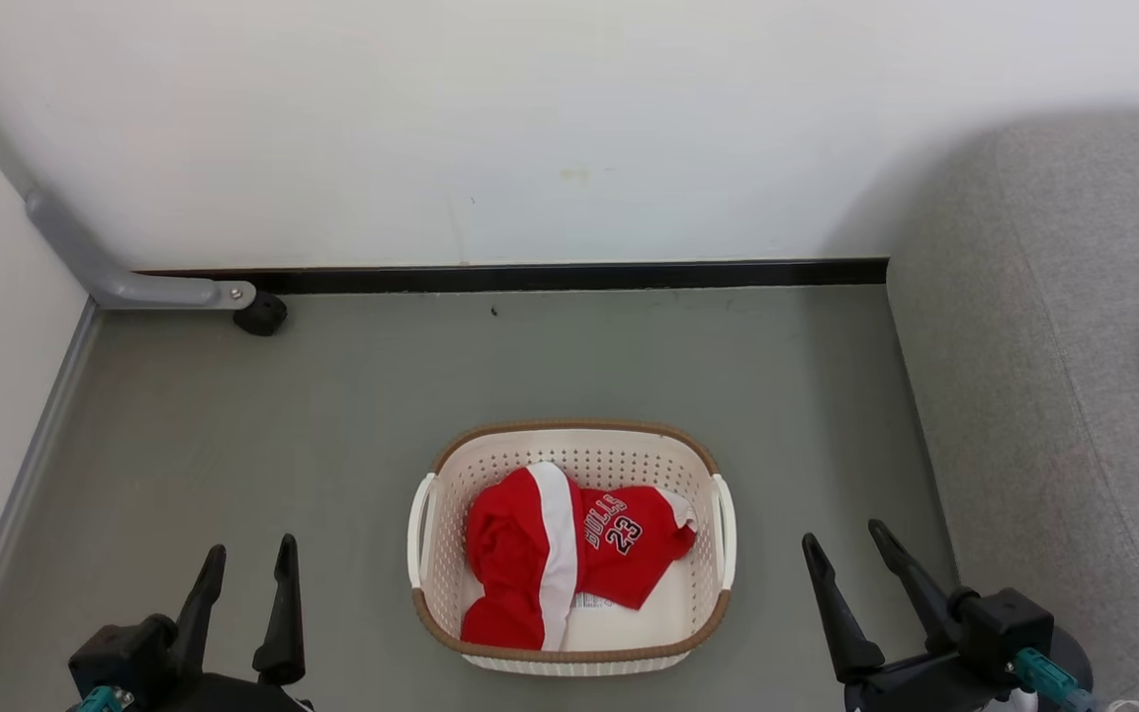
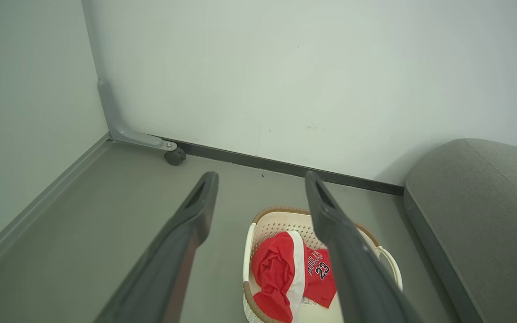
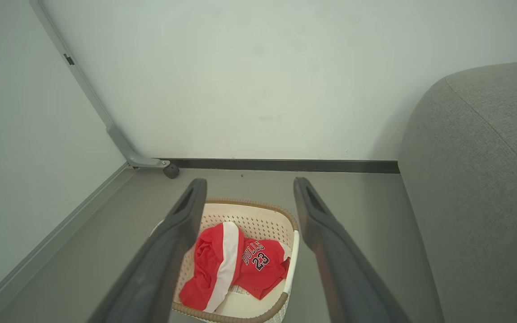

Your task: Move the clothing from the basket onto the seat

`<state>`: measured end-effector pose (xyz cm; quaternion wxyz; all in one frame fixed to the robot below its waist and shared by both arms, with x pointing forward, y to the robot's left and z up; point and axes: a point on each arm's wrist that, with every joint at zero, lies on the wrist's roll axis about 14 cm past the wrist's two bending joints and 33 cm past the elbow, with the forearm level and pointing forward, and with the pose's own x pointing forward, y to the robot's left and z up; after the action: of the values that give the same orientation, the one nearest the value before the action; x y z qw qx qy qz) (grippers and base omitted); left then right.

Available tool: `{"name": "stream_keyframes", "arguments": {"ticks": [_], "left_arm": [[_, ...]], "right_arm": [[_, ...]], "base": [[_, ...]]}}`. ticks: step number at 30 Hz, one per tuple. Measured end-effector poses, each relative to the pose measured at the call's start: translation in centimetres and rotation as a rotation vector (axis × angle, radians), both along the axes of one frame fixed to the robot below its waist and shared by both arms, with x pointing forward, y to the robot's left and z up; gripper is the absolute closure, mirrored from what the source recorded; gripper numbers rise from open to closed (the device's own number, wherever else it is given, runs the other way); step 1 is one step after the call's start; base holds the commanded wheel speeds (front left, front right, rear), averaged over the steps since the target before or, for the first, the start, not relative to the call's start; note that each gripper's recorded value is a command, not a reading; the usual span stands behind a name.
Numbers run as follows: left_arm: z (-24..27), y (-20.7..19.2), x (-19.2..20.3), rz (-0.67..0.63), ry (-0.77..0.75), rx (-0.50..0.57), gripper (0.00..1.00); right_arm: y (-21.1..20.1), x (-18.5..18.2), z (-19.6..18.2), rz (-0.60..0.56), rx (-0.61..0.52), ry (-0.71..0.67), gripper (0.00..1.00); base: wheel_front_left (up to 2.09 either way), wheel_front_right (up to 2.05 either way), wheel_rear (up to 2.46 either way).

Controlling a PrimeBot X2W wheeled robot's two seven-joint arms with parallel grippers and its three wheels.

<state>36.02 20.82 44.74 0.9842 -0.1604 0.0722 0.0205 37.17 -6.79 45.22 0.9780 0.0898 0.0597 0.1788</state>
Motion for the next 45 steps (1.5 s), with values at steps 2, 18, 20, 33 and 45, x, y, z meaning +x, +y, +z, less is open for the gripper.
{"name": "stream_keyframes", "arguments": {"ticks": [2,18,20,33,45], "left_arm": [[-0.2,-0.1,-0.1,-0.003,0.005,-0.002,0.00],[-1.2,-3.5,1.8,-0.132,0.015,-0.014,0.00],[-1.3,-4.1,2.3,-0.152,0.017,-0.016,0.00],[-3.6,-7.6,7.0,-0.307,0.043,0.033,0.00],[-8.7,-11.0,11.7,-0.458,0.162,0.144,0.00]], "right_arm": [[-0.5,-0.1,0.2,-0.013,-0.009,-0.008,0.00],[-4.6,0.2,0.4,-0.153,-0.029,-0.020,0.00],[-4.8,0.4,0.1,-0.161,-0.037,-0.013,0.00],[-5.8,3.0,-1.2,-0.192,-0.054,0.007,0.00],[-5.4,5.8,-3.4,-0.192,-0.066,0.043,0.00]], "base": [[0.00,0.00,0.00],[0.00,0.00,0.00],[0.00,0.00,0.00],[0.00,0.00,0.00],[0.00,0.00,0.00]]}}
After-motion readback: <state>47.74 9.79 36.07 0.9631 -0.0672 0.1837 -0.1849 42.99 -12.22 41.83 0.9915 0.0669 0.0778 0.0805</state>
